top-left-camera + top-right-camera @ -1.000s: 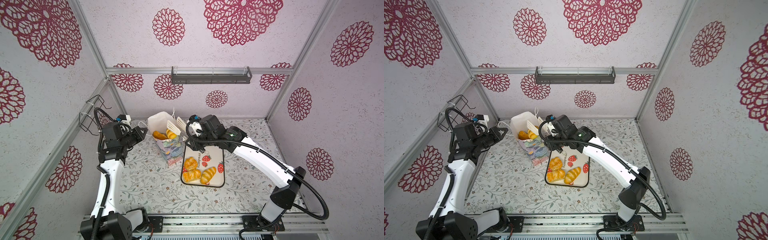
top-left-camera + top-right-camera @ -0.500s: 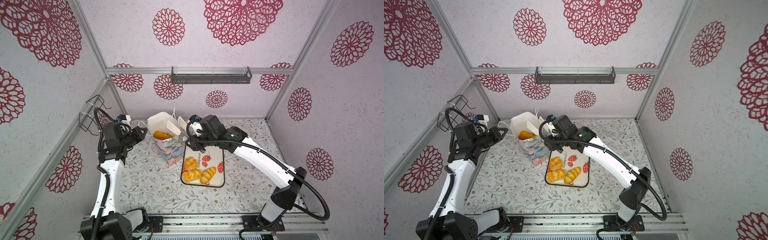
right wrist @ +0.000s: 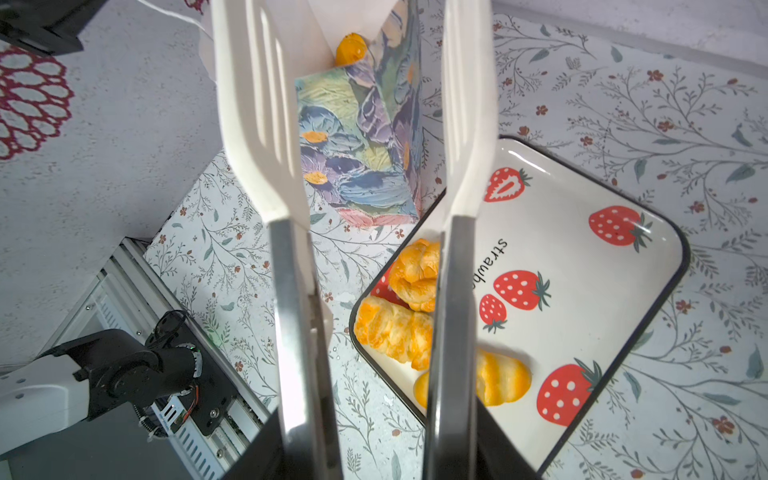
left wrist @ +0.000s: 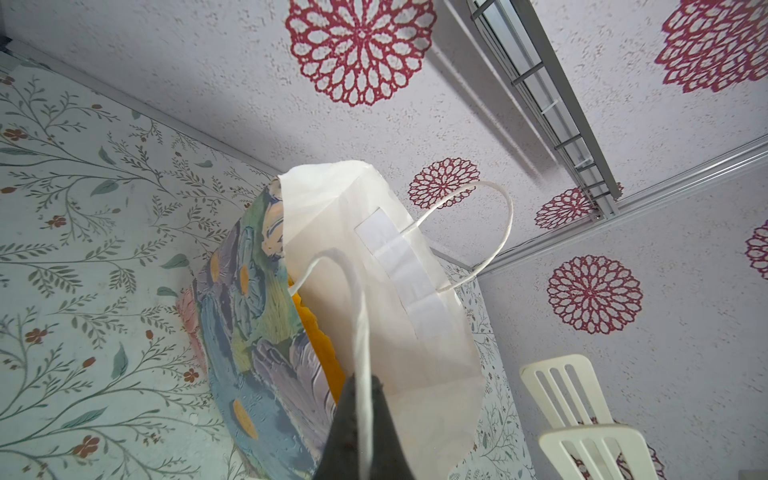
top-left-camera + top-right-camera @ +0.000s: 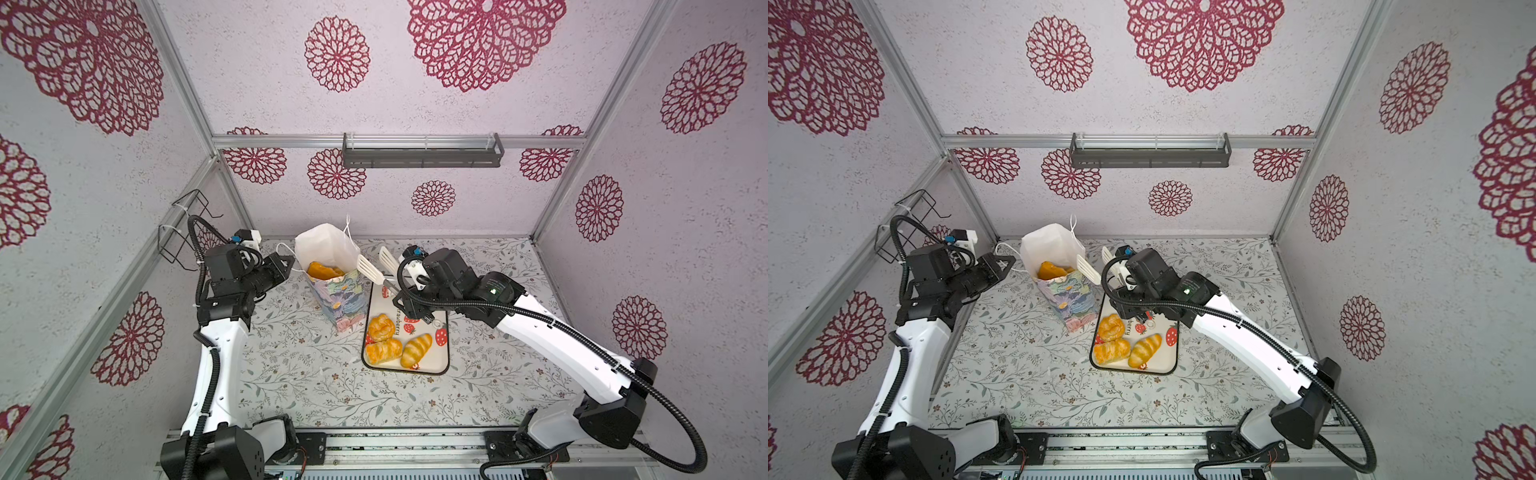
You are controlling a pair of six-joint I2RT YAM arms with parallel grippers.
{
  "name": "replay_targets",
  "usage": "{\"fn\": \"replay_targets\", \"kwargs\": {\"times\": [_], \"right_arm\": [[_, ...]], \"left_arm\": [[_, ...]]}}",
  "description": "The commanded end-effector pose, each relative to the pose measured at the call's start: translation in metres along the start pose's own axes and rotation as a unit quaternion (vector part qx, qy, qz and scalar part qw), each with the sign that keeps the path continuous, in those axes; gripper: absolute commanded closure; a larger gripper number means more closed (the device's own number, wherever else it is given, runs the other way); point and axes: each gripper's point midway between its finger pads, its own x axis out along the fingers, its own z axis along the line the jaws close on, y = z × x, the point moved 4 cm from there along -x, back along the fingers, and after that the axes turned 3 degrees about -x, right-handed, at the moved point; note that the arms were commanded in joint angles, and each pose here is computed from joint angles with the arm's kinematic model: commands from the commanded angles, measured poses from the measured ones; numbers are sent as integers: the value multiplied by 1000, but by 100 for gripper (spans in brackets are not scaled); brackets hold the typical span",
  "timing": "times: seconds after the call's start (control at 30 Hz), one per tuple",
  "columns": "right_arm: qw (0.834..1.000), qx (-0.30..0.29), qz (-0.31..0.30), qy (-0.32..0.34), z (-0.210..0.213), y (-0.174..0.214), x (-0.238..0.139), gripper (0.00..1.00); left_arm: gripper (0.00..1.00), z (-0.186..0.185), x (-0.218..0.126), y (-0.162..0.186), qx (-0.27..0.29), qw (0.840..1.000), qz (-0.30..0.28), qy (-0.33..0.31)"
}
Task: Place the fake bread into the paper bag
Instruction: 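Withdraw the right tongs from the bag back over the tray, then lower the right tongs onto the striped roll nearest the robot and pinch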
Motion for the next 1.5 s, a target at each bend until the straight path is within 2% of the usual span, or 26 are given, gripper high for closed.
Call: {"fn": "replay_targets", "kwargs": {"times": [0.0, 0.67, 1.03, 1.47], "right_arm": [[999, 25, -28, 7, -3, -1, -22, 50], [989, 112, 95, 30, -29, 94, -11, 49], [975, 170, 137, 35, -45, 139, -3, 50], [958, 242, 153, 28, -65, 172, 4, 54]], "left_arm": [[100, -2, -2, -1, 7, 1000, -5, 1], [100, 0, -2, -1, 5, 1000, -7, -3], [100, 0, -1, -1, 5, 1000, -6, -2], [100, 0, 0, -1, 2, 1000, -4, -1]]}}
